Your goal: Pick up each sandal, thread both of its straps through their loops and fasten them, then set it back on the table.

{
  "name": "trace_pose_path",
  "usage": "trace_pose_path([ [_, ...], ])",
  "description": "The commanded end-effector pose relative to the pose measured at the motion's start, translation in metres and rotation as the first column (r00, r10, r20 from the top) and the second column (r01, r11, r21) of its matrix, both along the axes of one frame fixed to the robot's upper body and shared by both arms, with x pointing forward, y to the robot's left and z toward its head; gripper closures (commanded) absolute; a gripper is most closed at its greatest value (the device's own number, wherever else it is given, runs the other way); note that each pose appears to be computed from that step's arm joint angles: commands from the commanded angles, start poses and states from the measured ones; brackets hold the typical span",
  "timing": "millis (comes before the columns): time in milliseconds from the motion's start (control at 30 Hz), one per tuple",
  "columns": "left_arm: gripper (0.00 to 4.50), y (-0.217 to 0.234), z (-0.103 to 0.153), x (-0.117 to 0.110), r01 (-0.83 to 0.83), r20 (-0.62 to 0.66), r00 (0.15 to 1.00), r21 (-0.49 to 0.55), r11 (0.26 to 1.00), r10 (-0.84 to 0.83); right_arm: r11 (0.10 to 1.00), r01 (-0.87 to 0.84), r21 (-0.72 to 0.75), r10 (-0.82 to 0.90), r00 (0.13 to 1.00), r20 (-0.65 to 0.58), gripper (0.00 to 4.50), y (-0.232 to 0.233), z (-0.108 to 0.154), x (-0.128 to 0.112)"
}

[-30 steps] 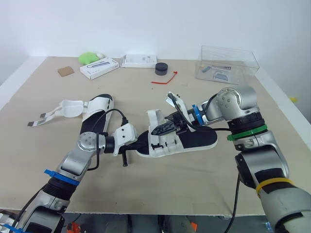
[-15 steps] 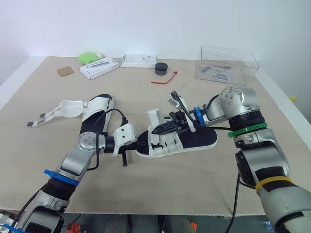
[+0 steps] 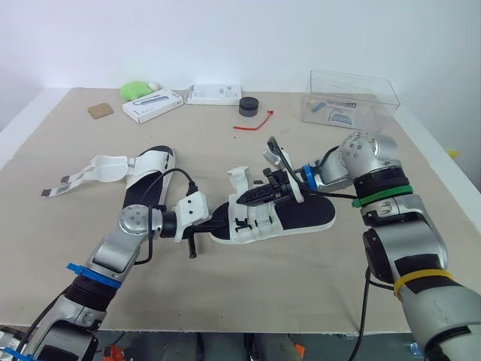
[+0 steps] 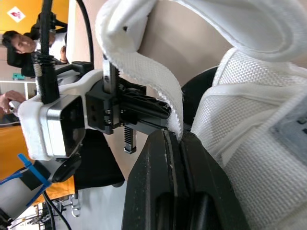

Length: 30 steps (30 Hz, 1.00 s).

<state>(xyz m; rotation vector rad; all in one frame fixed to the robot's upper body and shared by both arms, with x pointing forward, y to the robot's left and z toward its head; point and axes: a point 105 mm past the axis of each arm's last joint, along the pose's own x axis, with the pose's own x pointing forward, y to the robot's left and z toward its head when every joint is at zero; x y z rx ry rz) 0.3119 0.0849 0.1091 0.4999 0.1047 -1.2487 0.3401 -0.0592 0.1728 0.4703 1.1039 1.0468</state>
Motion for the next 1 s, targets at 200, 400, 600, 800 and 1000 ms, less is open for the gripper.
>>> trace_pose_path([
  [200,4.5,0.01,-0.025,-0.001,-0.023,-0.063,0.998,0.09,0.996,0.029,0.998,-0.027,0.052,0.025,0.999,0.037,4.45,0.005,0.024,-0.001],
  [400,4.5,0.01,-0.026,-0.002,-0.021,-0.062,0.998,0.092,0.996,0.027,0.999,-0.029,0.037,0.028,0.999,0.026,4.45,0.002,0.019,-0.004],
  [600,4.5,0.011,-0.027,-0.002,-0.02,-0.063,0.998,0.097,0.995,0.026,1.0,-0.017,0.01,0.016,1.0,0.015,4.45,-0.001,0.01,-0.004],
  [800,4.5,0.011,-0.027,-0.002,-0.022,-0.059,0.998,0.098,0.995,0.027,1.0,-0.009,-0.002,0.009,1.0,0.009,4.45,-0.004,0.007,-0.004],
  [1000,4.5,0.011,-0.027,-0.001,-0.024,-0.057,0.998,0.097,0.995,0.029,1.0,-0.015,-0.016,0.016,1.0,0.011,4.45,-0.006,0.003,-0.006],
])
